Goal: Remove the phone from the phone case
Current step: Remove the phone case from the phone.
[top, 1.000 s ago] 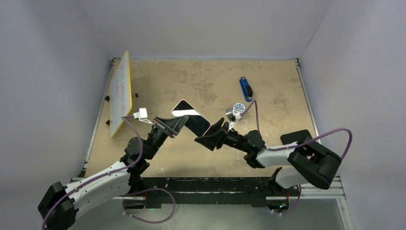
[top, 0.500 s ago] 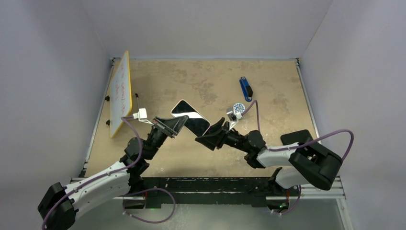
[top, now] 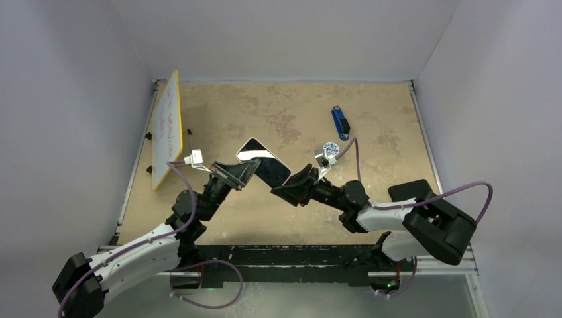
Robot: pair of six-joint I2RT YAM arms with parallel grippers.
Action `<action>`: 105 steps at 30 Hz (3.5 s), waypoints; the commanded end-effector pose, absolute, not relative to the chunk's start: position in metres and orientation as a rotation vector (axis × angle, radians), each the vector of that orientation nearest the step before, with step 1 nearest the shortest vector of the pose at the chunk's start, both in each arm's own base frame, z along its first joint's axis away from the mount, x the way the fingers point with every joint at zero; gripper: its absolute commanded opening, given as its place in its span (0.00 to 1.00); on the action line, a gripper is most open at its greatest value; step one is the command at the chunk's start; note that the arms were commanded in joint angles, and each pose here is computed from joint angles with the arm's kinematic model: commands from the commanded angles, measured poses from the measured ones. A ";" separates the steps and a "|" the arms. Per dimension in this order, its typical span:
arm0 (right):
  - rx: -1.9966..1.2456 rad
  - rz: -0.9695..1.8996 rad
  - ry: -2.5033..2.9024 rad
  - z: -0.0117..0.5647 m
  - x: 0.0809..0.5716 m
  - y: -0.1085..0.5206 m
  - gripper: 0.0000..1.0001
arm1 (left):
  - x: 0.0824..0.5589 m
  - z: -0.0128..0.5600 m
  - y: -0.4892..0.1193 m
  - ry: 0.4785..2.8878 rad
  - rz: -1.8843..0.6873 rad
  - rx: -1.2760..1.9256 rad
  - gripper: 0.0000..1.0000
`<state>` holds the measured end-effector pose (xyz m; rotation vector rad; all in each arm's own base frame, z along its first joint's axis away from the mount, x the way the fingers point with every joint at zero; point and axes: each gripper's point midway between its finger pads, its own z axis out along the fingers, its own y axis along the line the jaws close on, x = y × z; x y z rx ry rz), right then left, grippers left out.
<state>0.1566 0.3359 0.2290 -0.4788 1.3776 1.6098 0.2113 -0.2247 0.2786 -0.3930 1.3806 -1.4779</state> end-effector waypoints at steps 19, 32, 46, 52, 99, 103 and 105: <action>-0.857 1.228 1.068 0.253 0.163 0.341 0.00 | 0.208 0.290 -0.238 1.472 -1.500 -0.363 0.00; -0.834 1.179 1.122 0.233 0.167 0.331 0.01 | 0.200 0.297 -0.253 1.560 -1.495 -0.104 0.00; -0.812 1.226 1.184 0.217 0.150 0.313 0.59 | 0.194 0.314 -0.249 1.600 -1.268 0.317 0.00; -0.894 1.240 1.186 0.215 0.141 0.314 0.65 | 0.183 0.326 -0.252 1.590 -1.215 0.506 0.00; -1.356 1.132 0.975 0.196 0.126 0.333 0.00 | 0.170 0.316 -0.271 1.604 -1.458 0.774 0.00; -1.392 1.038 0.945 0.191 0.135 0.333 0.00 | 0.172 0.314 -0.271 1.620 -1.463 0.767 0.00; -1.409 1.003 0.936 0.190 0.139 0.334 0.00 | 0.172 0.312 -0.272 1.630 -1.468 0.766 0.00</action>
